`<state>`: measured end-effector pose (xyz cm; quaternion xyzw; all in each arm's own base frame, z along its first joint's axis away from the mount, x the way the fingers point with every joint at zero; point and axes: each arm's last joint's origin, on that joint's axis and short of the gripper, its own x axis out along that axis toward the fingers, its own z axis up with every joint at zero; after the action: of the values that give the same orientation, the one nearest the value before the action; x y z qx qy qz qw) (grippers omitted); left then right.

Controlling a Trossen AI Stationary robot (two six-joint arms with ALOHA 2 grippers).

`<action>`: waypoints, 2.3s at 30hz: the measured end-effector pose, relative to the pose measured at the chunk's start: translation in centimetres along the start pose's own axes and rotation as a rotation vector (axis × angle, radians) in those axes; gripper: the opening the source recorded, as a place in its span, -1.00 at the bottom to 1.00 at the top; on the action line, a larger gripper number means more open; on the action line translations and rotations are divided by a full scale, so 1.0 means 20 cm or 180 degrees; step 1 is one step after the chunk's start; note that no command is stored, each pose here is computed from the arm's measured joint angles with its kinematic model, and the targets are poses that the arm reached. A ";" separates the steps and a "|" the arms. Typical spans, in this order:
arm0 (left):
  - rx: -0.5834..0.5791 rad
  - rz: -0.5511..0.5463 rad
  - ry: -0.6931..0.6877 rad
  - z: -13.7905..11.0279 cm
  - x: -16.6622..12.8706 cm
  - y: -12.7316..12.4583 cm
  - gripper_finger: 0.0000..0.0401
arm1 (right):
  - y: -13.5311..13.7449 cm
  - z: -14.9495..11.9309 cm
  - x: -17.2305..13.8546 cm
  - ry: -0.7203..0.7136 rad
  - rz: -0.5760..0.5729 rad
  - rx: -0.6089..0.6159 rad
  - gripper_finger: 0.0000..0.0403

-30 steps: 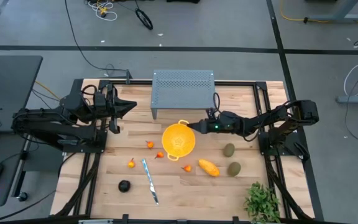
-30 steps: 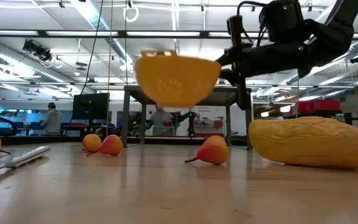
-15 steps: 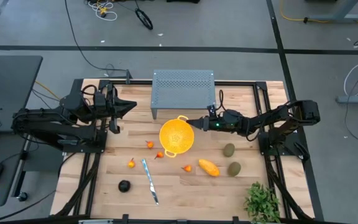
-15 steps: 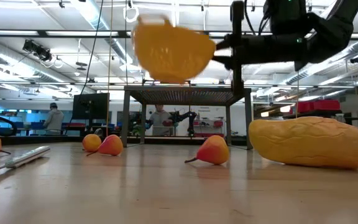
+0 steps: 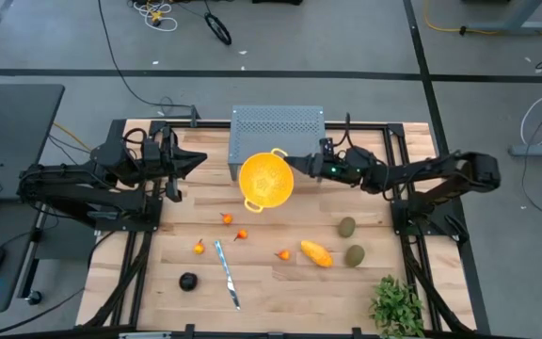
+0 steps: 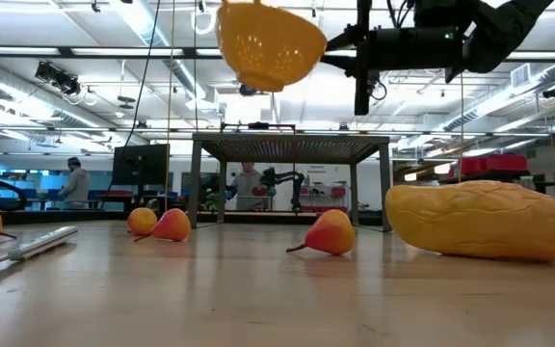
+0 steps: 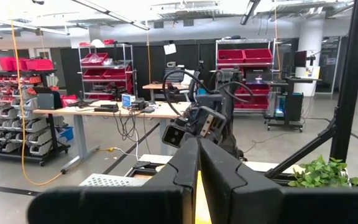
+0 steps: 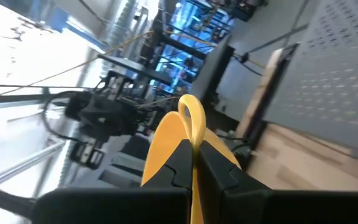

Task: Pick & Place Fruit
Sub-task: Put the yellow colander bowl on the shelf

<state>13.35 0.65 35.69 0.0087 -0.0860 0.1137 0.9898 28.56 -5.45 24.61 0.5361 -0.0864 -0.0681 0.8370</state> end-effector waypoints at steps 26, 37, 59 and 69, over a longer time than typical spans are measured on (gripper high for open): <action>0.0013 -0.0002 0.0002 0.00 0.00 0.00 -0.89 | -0.12 0.34 -0.05 -0.1058 -0.0406 0.0194 -0.97; 0.0013 -0.0002 0.0001 0.00 0.00 0.00 -0.89 | 0.04 0.50 0.04 -0.1106 -0.0526 -0.0110 -0.97; 0.0011 -0.0002 -0.0001 0.00 0.00 0.00 -0.89 | -0.09 0.52 0.00 -0.1301 -0.1329 0.0129 -0.97; 0.0012 -0.0002 0.0000 0.00 0.00 0.00 -0.89 | -0.16 0.50 0.03 -0.1302 -0.1471 0.0300 -0.97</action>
<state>13.36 0.65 35.69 0.0105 -0.0858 0.1136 0.9898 26.89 -15.67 25.85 0.5549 -0.1318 -0.3590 0.7388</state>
